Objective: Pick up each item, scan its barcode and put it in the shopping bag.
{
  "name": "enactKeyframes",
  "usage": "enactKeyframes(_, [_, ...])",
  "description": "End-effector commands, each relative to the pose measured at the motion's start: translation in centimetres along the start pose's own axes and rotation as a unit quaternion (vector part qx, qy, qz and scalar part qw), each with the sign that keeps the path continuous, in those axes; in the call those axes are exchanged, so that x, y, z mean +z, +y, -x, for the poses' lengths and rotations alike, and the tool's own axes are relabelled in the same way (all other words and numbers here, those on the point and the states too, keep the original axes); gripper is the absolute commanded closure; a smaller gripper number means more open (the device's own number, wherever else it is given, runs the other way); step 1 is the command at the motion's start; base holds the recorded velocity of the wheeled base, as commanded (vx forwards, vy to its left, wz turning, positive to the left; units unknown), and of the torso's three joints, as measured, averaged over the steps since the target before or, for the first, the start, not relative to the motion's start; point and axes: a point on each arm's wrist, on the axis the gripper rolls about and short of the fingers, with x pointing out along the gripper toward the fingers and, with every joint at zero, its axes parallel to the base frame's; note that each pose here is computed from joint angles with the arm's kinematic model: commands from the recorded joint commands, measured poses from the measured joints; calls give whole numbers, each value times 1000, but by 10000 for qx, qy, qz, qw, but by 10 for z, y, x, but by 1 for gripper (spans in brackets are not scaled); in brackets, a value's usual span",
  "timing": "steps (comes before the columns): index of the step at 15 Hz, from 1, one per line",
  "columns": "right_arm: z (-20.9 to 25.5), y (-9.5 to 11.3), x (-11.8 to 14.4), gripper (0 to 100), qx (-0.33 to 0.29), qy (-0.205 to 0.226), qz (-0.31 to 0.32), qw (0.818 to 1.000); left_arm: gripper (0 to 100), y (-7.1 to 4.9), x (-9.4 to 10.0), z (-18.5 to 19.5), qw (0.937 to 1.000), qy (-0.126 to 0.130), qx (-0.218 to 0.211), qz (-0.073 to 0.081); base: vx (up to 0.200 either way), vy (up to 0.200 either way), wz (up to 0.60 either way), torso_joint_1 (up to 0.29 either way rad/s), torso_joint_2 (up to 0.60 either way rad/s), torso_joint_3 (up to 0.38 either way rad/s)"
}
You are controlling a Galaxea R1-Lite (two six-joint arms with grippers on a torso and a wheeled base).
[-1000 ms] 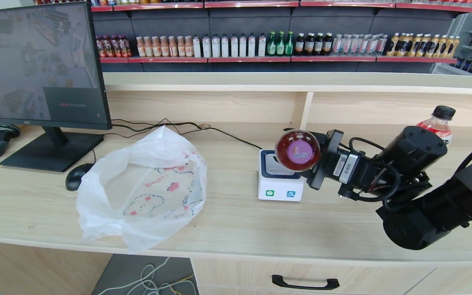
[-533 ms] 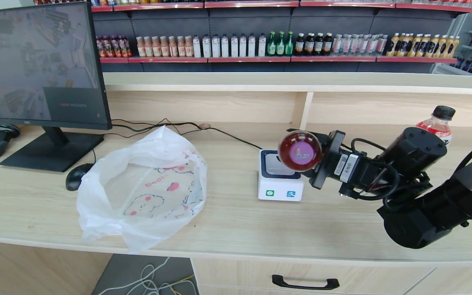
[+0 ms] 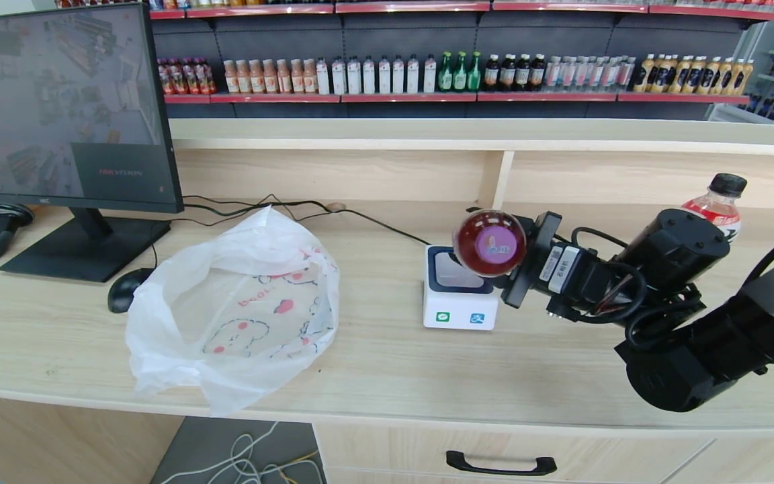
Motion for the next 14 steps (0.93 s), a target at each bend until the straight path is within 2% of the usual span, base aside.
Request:
enactKeyframes(1, [-6, -5, 17, 100, -144, -118, -90, 9998, 0, 0, 0, 0, 10000, -6, 1, 3, 0, 0, 0, 0, 0, 0])
enactKeyframes(6, [2, -41, 53, 100, -1286, 155, -677, 9893, 0, 0, 0, 0, 10000, -6, 1, 3, 0, 0, 0, 0, 0, 0])
enactKeyframes(8, [6, -47, 62, 100, -1545, 184, -946, 9833, 0, 0, 0, 0, 10000, -6, 1, 3, 0, 0, 0, 0, 0, 0])
enactKeyframes(11, [14, -61, 77, 100, -2220, 224, -1579, 9619, 0, 0, 0, 0, 10000, -6, 1, 3, 0, 0, 0, 0, 0, 0])
enactKeyframes(14, [26, -61, 78, 100, -2649, 375, -2439, 9322, 0, 0, 0, 0, 10000, -6, 1, 3, 0, 0, 0, 0, 0, 0])
